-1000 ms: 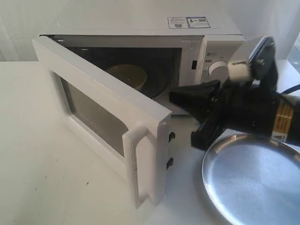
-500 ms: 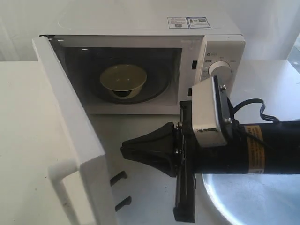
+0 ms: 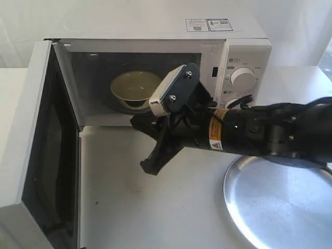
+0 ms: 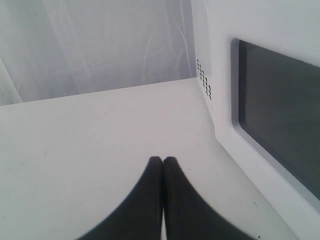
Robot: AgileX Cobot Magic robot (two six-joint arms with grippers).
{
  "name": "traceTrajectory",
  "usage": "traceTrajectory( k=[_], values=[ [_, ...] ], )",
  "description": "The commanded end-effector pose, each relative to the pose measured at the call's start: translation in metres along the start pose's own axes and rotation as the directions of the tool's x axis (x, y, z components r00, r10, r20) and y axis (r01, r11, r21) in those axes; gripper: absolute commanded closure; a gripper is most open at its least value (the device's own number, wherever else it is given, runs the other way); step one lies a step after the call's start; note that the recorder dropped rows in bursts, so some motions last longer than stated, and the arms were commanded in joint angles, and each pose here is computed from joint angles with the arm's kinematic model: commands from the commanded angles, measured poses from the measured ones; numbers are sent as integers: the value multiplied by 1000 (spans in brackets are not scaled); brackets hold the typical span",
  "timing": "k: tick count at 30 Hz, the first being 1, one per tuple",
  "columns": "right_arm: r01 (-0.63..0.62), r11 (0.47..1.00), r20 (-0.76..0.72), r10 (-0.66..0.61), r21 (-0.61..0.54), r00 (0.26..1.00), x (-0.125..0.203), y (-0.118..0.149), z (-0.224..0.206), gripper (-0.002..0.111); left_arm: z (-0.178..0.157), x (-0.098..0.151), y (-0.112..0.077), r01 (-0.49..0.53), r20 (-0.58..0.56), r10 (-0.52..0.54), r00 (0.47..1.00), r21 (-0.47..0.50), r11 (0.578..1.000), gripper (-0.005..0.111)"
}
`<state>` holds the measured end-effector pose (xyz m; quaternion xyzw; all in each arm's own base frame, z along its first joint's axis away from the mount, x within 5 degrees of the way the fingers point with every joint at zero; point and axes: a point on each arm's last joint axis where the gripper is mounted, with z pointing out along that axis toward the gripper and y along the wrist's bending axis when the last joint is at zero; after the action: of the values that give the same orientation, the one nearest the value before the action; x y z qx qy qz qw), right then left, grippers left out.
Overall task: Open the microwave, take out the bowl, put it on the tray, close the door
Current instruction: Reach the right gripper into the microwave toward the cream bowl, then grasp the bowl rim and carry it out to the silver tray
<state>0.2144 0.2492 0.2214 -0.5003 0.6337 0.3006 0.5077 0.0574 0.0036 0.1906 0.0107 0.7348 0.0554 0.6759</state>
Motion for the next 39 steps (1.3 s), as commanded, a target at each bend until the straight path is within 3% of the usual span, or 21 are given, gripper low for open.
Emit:
traceTrajectory(
  k=[1,7,14,16,26,33,35,38,39],
  values=[
    [113,990,-124,-103,78,987,2,-17,23,108,0,-2,0,8,11,-8,1000,1,1000,107],
    [243,967,-167,-227,82,959,-6,-27,52,104,0,-2,0,8,11,-8,1000,1,1000,107],
    [344,933,-238,-312,108,920,-11,-45,84,55,0,-2,0,8,11,-8,1000,1,1000,107],
    [347,931,-263,-308,117,914,-8,-50,92,51,0,-2,0,8,11,-8,1000,1,1000,107],
    [366,919,-374,-291,145,881,7,-68,129,53,0,-2,0,8,11,-8,1000,1,1000,107],
    [369,916,-406,-281,156,869,18,-76,149,63,0,-2,0,8,11,-8,1000,1,1000,107],
    [370,915,-416,-278,159,866,19,-77,150,73,0,-2,0,8,11,-8,1000,1,1000,107],
    [332,925,-412,-235,183,880,16,-78,148,107,0,-2,0,8,11,-8,1000,1,1000,107],
    [318,928,-403,-221,194,888,13,-78,146,108,0,-2,0,8,11,-8,1000,1,1000,107]
  ],
)
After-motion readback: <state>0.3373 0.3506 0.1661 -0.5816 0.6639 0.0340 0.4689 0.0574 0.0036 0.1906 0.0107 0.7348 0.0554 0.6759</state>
